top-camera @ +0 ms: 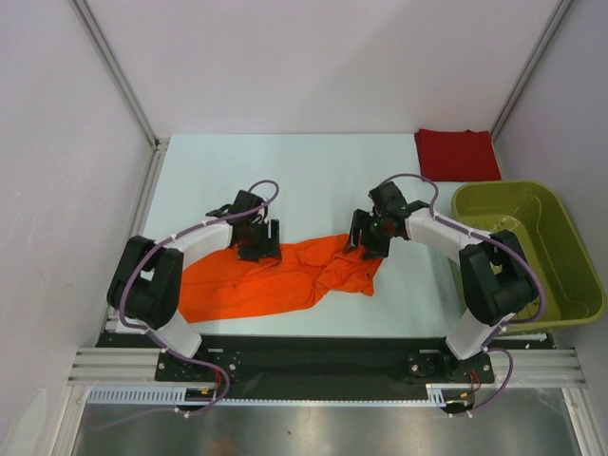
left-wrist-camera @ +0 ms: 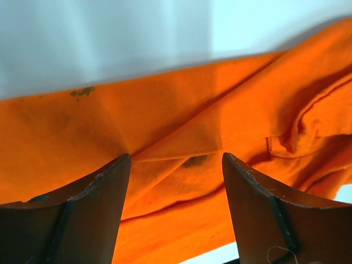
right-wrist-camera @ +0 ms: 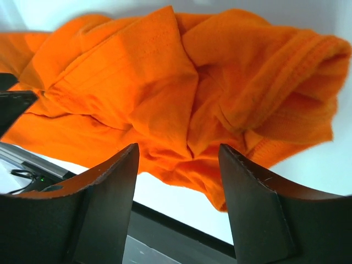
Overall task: Fold and stack the t-shirts
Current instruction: Flatten the tshirt out
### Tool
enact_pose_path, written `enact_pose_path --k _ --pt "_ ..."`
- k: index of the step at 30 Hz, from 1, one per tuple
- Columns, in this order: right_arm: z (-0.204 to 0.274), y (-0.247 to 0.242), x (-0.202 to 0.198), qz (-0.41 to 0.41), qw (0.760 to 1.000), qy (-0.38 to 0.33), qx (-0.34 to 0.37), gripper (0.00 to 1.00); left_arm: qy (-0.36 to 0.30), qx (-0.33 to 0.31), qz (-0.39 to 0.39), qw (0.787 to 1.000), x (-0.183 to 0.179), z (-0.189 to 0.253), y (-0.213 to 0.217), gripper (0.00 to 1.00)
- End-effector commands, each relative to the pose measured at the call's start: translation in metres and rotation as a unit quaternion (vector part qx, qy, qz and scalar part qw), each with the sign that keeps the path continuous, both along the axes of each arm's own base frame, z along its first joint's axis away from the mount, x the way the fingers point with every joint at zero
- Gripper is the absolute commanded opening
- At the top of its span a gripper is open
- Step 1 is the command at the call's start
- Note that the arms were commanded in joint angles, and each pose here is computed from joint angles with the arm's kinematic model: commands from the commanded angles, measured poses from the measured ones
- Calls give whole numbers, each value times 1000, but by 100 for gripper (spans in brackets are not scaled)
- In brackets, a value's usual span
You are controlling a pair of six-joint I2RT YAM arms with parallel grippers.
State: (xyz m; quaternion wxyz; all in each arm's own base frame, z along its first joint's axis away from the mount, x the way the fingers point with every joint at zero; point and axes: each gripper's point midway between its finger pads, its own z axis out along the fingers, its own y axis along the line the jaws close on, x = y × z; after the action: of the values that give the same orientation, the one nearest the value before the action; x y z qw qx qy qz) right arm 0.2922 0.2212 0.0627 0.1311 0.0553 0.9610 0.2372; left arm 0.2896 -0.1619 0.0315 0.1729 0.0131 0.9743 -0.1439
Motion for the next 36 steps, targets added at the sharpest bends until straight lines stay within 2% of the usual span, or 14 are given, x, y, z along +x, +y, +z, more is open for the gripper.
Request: enact_pose_path --k 1,4,8,10,11,12,13,14,15,23,26,29,34,36 --pt "1 14 11 -3 1000 -3 29 64 -22 -14 -22 999 12 -3 -6 73" --pt "-8 22 12 -4 999 14 42 62 -19 -7 -28 999 14 -9 -6 71" --pt "-14 27 19 -9 999 14 44 55 -20 -14 -33 999 18 -8 -7 40" --pt "-17 27 22 -10 999 16 39 42 -26 -9 -31 999 22 -3 -6 25" --pt "-17 26 21 -8 999 19 35 35 -31 -5 -28 999 24 1 -4 11" --pt "-12 27 26 -6 1000 9 30 24 -38 -3 -26 999 26 6 -3 4" --pt "-8 28 26 -3 1000 4 25 21 -45 -1 -21 999 27 11 -2 0" --pt "0 26 26 1 1000 -6 19 6 -66 -5 -12 998 30 28 -1 0" --pt "8 26 29 2 1000 -15 16 0 -79 -10 -10 997 31 37 -1 0" --pt "101 6 -6 41 994 -91 -46 0 -240 -68 29 968 12 161 12 0" --pt "130 -6 -23 44 991 -118 -48 0 -335 -79 37 938 -1 223 27 0" --pt "161 -7 -45 58 986 -155 -21 0 -422 -101 10 901 -20 285 33 0" --pt "237 0 -99 107 952 -276 83 0 -498 -145 -26 854 -58 350 33 0" --pt "238 -5 -115 97 951 -276 103 0 -522 -140 -20 841 -63 368 40 0"
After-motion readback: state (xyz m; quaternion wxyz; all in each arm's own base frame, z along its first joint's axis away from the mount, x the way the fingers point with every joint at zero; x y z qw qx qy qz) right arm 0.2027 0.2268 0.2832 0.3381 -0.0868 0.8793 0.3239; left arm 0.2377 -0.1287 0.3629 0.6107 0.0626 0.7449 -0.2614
